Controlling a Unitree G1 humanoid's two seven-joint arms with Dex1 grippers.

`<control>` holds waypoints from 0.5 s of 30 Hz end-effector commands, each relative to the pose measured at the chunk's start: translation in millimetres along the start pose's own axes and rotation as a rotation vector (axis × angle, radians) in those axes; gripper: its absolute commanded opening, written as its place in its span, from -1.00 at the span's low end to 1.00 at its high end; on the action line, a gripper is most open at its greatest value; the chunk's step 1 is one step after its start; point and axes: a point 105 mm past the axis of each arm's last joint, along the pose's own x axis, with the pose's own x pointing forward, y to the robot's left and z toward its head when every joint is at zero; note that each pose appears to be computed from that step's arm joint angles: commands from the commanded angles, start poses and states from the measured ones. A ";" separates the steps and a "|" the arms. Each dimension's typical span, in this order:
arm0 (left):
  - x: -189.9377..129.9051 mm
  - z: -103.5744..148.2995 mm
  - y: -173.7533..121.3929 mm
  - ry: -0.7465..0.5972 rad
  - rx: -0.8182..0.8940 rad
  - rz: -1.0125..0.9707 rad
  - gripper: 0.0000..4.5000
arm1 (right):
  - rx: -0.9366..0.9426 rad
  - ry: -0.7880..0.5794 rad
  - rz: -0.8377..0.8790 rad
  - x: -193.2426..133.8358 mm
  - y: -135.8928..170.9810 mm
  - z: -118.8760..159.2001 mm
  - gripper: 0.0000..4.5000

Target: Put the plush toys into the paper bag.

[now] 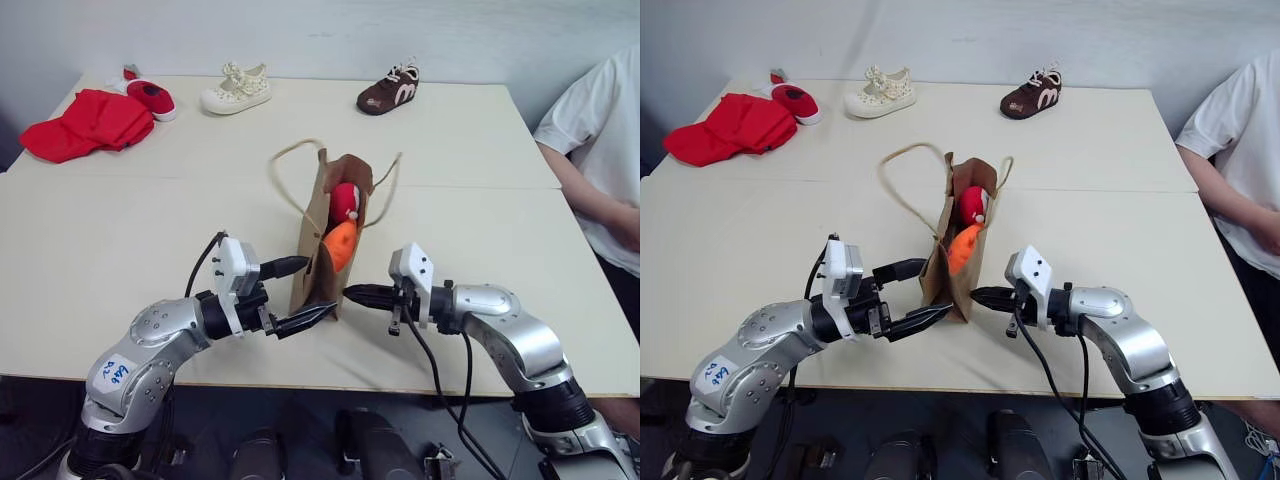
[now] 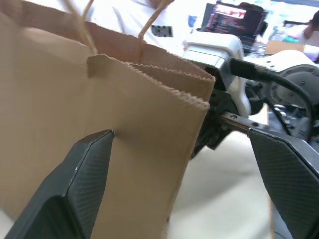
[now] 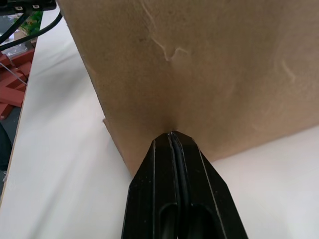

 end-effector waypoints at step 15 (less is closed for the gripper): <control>8.9 -0.5 13.4 -0.093 0.172 0.230 0.33 | -0.005 -0.053 0.061 6.7 22.7 10.6 -1.00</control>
